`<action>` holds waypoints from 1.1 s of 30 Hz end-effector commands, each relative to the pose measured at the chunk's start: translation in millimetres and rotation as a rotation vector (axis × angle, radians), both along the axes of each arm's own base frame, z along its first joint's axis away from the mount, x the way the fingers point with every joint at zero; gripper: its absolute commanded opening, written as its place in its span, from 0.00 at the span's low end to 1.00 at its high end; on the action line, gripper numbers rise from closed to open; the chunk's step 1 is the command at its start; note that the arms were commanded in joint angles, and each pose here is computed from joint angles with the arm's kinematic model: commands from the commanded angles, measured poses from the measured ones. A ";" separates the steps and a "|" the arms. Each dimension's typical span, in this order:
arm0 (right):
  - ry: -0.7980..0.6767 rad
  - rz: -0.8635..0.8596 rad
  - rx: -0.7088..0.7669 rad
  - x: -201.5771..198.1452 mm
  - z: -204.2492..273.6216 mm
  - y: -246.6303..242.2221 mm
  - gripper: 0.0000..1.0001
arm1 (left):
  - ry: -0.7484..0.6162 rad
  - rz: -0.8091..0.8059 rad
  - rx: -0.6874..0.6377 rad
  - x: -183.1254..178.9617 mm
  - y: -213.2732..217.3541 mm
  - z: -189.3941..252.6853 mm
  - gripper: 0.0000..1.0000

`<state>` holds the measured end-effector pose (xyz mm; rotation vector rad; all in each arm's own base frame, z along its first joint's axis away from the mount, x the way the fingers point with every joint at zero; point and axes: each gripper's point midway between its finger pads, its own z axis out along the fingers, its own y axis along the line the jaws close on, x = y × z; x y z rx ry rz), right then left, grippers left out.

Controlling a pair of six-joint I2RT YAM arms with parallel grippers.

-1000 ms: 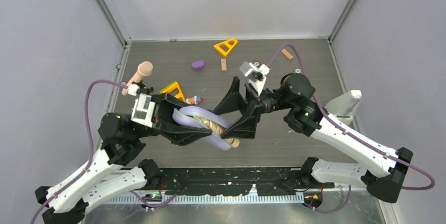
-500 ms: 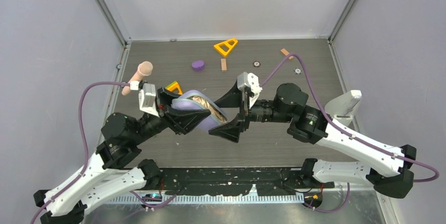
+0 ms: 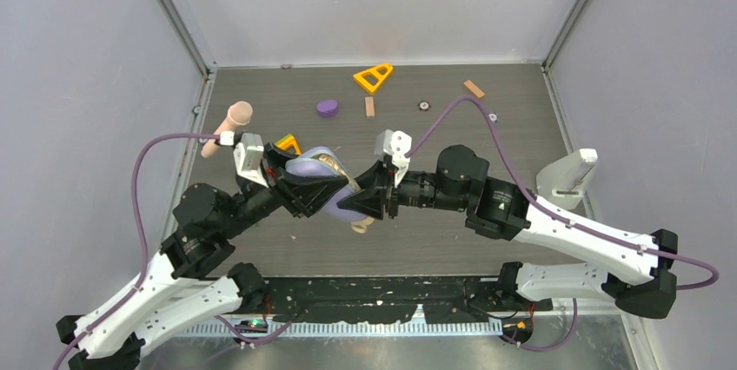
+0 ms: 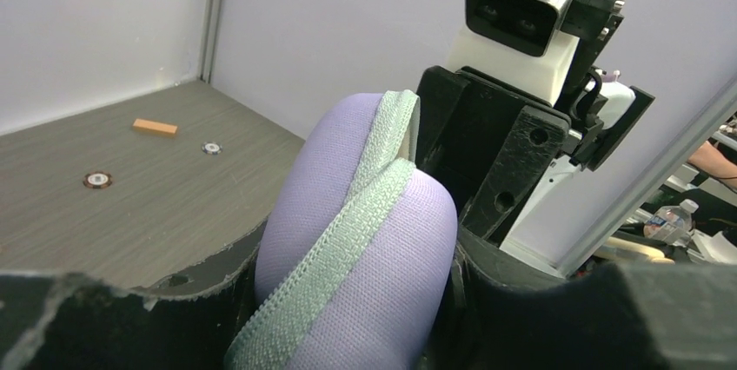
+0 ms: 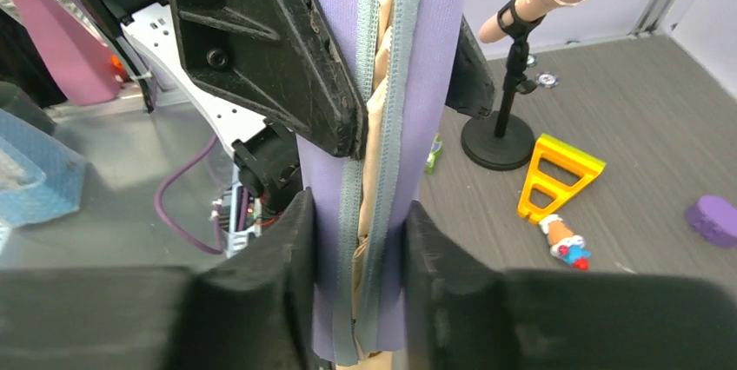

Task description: Put away the umbrella

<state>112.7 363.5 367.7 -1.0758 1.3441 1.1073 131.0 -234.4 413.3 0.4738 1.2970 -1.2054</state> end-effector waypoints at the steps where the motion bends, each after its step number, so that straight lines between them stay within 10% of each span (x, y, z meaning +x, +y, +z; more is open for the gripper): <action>1: 0.015 0.033 0.025 -9.6 -2.6 3.1 0.14 | -0.113 -0.019 -0.173 -16.7 17.7 56.8 0.00; 3: 0.018 0.049 0.056 -12.2 3.7 3.5 0.07 | -0.119 -0.037 -0.171 -21.1 17.8 56.4 0.08; 8: 0.022 0.118 0.186 -19.0 32.3 1.9 0.06 | -0.120 -0.037 -0.166 -25.9 23.9 50.9 0.81; 11: 0.042 0.201 0.245 -28.6 42.9 -0.2 0.06 | -0.130 -0.043 -0.160 -31.3 28.3 46.3 0.99; 29: 0.102 0.378 0.355 -44.3 67.8 -9.3 0.06 | -0.111 -0.217 -0.101 -57.8 14.6 36.9 1.00; 33: 0.136 0.392 0.304 -42.7 58.9 -1.2 0.06 | -0.104 -0.263 -0.104 -57.0 2.5 34.9 0.63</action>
